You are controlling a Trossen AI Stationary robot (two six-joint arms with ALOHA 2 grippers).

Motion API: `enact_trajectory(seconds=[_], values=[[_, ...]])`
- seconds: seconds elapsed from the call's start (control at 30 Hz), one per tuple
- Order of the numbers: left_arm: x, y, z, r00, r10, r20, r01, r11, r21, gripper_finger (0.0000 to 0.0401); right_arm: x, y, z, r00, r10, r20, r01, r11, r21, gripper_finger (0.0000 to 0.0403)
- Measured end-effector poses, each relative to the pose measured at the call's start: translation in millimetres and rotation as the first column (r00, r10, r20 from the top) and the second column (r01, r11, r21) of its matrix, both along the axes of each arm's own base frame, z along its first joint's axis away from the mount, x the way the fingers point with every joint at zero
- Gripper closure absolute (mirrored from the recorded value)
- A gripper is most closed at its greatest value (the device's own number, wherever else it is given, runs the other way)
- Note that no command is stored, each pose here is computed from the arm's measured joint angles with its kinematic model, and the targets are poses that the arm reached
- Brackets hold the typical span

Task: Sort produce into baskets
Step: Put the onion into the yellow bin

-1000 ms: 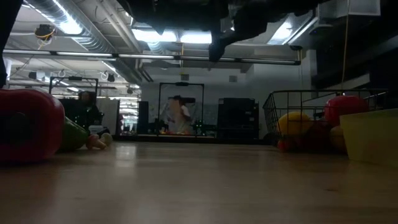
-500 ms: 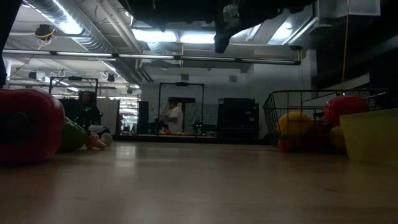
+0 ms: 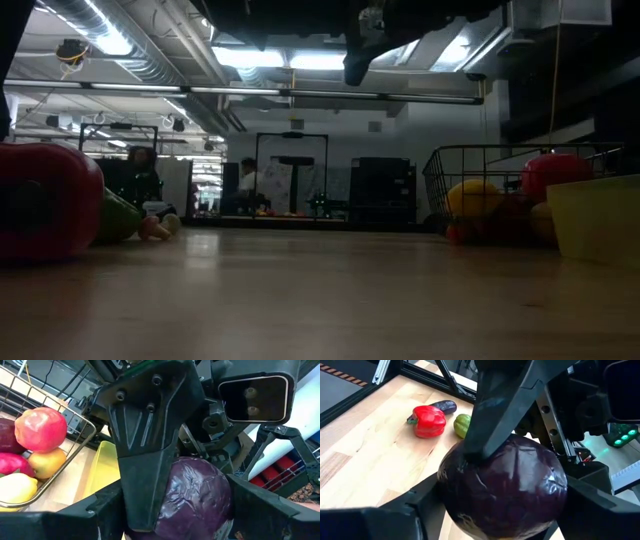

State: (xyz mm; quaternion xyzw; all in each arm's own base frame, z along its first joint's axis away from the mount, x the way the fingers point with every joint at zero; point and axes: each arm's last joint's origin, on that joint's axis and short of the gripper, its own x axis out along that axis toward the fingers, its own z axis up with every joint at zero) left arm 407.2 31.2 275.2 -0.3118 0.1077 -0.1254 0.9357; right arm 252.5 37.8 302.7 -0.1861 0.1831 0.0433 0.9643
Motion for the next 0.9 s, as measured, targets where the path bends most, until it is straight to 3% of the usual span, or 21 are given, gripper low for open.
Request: enact_trajectory(seconds=[0.4, 0.9], values=[[-0.1, 0.1, -0.1, 1.000, -0.007, 0.002, 0.007, 1.000, 0.009, 0.0102, 0.0, 0.0, 0.1, 1.000, 0.000, 0.001, 0.000, 1.000, 0.000, 0.0112], [-1.8, 6.4, -5.4, 0.999, -0.023, -0.032, 0.026, 0.996, 0.082, 0.0016, -3.5, 0.8, -1.9, 0.999, 0.016, -0.033, -0.016, 1.000, 0.001, 0.0112]])
